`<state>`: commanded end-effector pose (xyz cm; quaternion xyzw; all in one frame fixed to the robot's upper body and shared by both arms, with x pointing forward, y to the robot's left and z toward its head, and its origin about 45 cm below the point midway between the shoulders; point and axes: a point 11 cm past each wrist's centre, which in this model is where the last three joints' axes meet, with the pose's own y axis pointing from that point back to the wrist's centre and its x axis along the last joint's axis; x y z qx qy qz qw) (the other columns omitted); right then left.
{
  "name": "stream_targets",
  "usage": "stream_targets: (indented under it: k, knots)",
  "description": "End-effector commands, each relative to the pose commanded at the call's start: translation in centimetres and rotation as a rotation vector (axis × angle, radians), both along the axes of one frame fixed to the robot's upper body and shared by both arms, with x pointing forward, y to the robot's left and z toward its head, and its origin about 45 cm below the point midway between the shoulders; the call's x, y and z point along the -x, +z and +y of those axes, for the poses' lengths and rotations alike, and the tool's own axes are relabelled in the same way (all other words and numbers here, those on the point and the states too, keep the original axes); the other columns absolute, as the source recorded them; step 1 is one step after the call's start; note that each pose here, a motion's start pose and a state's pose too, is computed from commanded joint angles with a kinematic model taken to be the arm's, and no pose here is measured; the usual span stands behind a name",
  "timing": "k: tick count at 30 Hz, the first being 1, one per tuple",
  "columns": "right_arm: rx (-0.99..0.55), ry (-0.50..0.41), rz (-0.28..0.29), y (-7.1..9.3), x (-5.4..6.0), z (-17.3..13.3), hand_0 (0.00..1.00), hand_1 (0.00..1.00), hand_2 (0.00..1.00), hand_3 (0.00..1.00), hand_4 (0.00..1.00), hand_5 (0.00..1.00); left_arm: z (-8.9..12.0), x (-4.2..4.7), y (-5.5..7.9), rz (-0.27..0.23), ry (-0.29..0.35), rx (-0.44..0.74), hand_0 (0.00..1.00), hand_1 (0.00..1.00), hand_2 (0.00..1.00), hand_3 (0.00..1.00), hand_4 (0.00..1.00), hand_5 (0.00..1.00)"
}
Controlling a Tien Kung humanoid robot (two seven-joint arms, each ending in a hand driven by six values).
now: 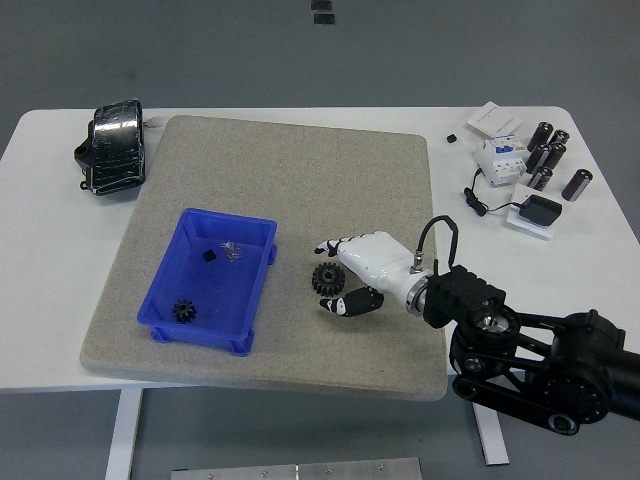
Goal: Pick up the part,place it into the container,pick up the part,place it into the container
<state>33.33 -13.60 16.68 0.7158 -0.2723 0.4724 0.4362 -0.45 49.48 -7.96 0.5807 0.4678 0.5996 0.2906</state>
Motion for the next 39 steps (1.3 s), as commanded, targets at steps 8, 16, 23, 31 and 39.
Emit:
stream_targets:
  k: [8, 16, 23, 31, 39]
  knots:
    - [0.049, 0.020, -0.004, -1.1, -0.9, 0.5, 0.449, 0.669, 0.750, 0.794, 0.801, 0.464, 0.1, -0.16, 0.1, -0.002, -0.004, 0.002, 0.682, 0.665, 0.642, 0.587, 0.715, 0.310]
    - [0.059, 0.028, -0.015, -1.3, -1.2, 0.6, 0.421, 0.622, 0.716, 0.739, 0.795, 0.461, 0.2, -0.21, 0.1, -0.005, -0.002, -0.001, 0.682, 0.665, 0.643, 0.585, 0.715, 0.311]
    - [0.061, 0.029, -0.017, -1.5, -1.3, 0.4, 0.360, 0.521, 0.511, 0.666, 0.738, 0.425, 0.2, -0.37, 0.1, -0.013, -0.004, -0.002, 0.682, 0.664, 0.643, 0.583, 0.715, 0.308]
    - [0.073, 0.032, -0.013, -1.9, -1.2, 0.2, 0.341, 0.498, 0.472, 0.647, 0.712, 0.412, 0.3, -0.39, 0.1, -0.019, -0.003, -0.005, 0.682, 0.664, 0.645, 0.581, 0.716, 0.312]
    - [0.081, 0.033, -0.012, -2.2, -1.2, 0.0, 0.338, 0.497, 0.464, 0.643, 0.691, 0.389, 0.3, -0.48, 0.1, -0.025, -0.003, -0.006, 0.683, 0.664, 0.646, 0.580, 0.715, 0.315]
